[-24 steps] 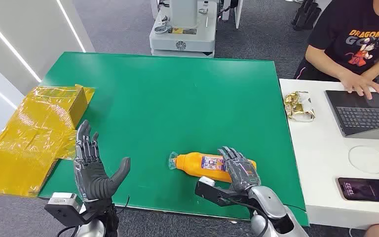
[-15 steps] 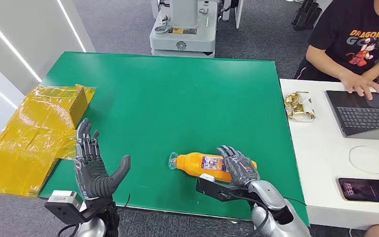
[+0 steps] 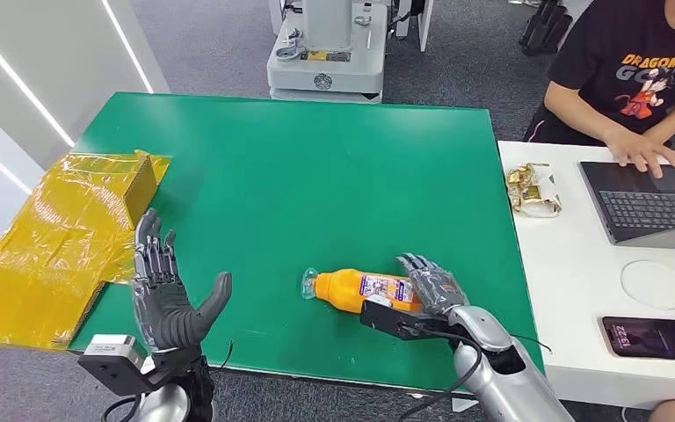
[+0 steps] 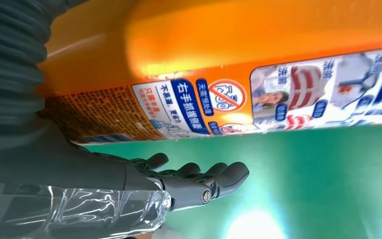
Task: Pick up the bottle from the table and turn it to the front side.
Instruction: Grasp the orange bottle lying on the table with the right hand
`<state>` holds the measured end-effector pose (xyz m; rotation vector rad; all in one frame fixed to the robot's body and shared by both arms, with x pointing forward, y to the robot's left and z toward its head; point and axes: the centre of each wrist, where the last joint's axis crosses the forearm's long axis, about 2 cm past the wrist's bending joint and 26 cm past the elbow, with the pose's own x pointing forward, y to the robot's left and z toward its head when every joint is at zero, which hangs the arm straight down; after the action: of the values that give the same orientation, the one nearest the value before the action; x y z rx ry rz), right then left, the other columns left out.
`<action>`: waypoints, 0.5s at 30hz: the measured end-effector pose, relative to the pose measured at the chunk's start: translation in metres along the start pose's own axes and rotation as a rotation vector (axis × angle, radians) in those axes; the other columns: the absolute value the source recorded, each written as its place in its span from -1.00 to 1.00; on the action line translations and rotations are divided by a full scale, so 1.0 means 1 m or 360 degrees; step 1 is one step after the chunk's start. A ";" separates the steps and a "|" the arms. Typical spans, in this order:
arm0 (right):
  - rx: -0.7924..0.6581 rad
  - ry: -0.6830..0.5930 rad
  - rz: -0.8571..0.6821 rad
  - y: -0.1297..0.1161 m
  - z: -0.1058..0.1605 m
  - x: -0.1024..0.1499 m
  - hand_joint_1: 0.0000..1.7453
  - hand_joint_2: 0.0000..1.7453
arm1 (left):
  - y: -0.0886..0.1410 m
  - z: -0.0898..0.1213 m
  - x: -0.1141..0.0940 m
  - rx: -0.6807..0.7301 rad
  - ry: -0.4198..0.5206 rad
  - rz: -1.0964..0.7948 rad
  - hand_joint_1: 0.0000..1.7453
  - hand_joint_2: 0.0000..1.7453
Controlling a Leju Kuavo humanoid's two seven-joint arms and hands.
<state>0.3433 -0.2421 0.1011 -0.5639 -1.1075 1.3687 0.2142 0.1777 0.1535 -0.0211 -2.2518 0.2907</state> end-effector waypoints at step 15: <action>0.0015 0.0002 -0.0015 -0.003 -0.008 -0.001 1.00 1.00 | 0.000 -0.001 0.000 0.0010 -0.0004 -0.0001 -1.00 1.00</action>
<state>0.3523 -0.2417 0.1001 -0.5520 -1.1009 1.3649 0.2154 0.1779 0.1544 -0.0163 -2.2535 0.2974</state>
